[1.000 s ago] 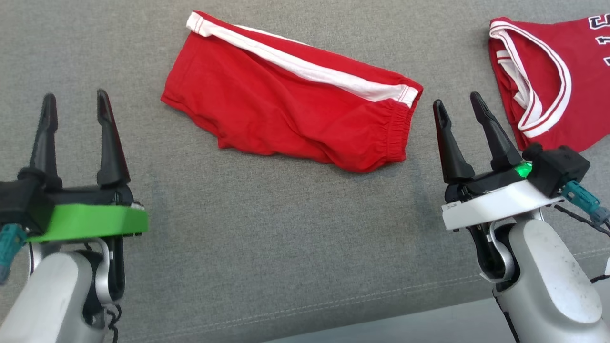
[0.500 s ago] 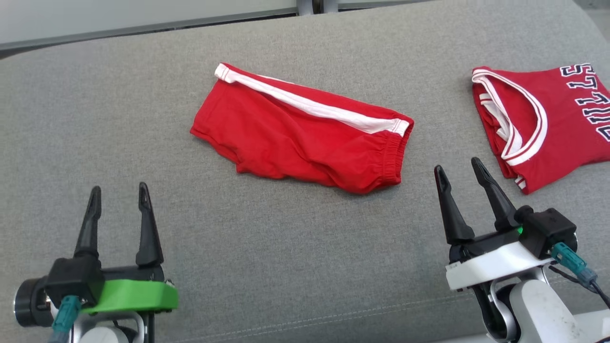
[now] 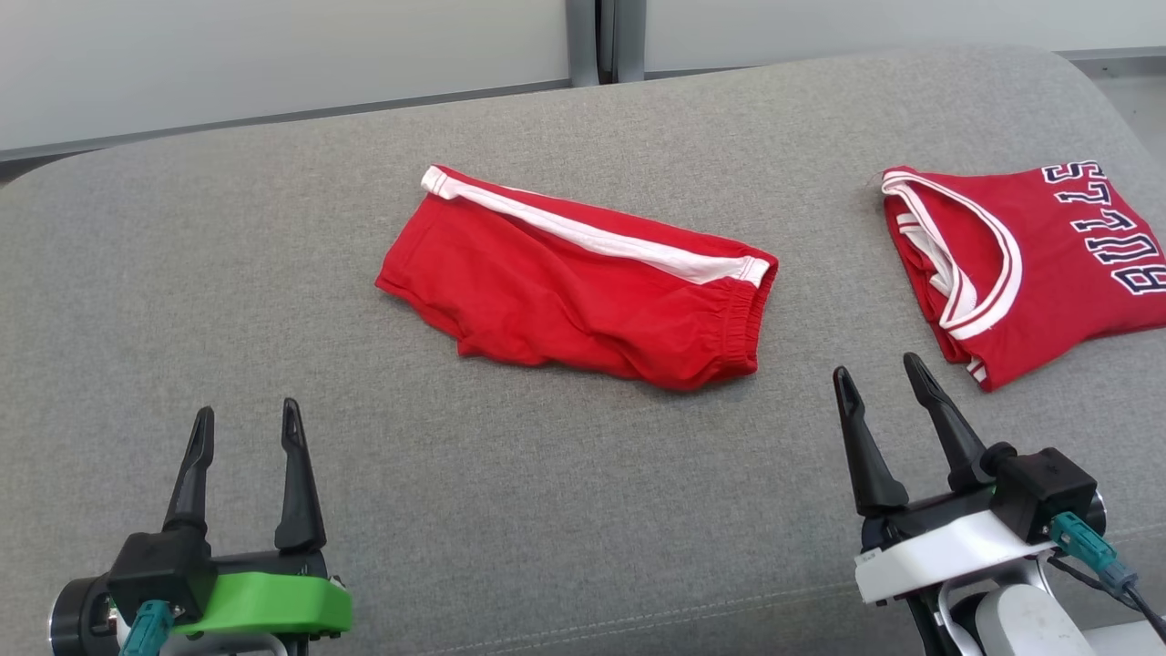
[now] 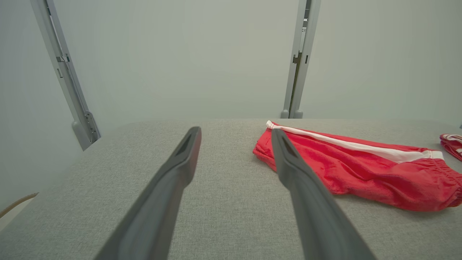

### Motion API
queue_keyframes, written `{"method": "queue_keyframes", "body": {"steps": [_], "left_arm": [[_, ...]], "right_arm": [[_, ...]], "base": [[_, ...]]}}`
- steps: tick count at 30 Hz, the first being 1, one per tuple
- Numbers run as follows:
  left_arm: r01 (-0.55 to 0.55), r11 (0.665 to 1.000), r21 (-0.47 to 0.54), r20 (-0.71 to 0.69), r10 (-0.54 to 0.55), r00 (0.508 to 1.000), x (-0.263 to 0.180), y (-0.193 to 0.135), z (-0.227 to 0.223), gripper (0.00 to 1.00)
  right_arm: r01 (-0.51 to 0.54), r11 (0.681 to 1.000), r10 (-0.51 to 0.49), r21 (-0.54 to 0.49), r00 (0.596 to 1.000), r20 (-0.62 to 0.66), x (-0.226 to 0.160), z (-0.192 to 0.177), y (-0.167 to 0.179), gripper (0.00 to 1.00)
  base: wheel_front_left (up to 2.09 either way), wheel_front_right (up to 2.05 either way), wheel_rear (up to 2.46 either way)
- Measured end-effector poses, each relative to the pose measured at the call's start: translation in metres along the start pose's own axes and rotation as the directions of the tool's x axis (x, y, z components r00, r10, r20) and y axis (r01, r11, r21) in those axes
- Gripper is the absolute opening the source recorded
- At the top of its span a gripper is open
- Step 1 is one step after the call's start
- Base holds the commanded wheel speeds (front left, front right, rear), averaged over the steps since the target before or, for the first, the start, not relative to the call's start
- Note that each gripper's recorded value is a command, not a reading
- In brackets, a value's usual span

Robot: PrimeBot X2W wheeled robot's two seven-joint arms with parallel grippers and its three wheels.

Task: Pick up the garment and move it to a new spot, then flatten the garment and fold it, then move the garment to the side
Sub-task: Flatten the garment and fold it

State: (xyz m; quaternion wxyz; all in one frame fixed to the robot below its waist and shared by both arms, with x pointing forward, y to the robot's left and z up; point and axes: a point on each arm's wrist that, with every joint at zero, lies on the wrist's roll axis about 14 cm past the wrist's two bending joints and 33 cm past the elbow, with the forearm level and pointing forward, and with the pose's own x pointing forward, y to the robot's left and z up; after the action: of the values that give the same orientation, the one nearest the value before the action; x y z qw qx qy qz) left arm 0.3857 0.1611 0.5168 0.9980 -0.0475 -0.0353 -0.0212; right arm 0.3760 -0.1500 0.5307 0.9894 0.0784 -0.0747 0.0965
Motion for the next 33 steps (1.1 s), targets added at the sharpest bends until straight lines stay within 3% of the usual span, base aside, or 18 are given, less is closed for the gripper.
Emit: {"method": "queue_keyframes", "body": {"steps": [16,24,33], "left_arm": [[0.041,0.999,-0.002,-0.041,-0.041,0.998,0.008,-0.007,-0.013,1.0],[0.173,0.973,-0.153,-0.214,-0.203,0.956,0.041,-0.046,-0.048,1.0],[0.186,0.937,-0.296,-0.377,-0.293,0.879,0.086,-0.067,-0.098,1.0]], "right_arm": [[0.014,1.0,-0.014,0.002,1.0,-0.006,-0.001,-0.001,-0.002,1.0],[0.002,1.0,-0.002,0.011,1.0,0.002,0.009,-0.001,0.001,1.0],[0.065,0.998,-0.064,0.02,0.998,-0.026,0.01,-0.012,-0.016,1.0]], "base": [[0.0,0.0,0.0],[0.0,0.0,0.0],[0.0,0.0,0.0]]}}
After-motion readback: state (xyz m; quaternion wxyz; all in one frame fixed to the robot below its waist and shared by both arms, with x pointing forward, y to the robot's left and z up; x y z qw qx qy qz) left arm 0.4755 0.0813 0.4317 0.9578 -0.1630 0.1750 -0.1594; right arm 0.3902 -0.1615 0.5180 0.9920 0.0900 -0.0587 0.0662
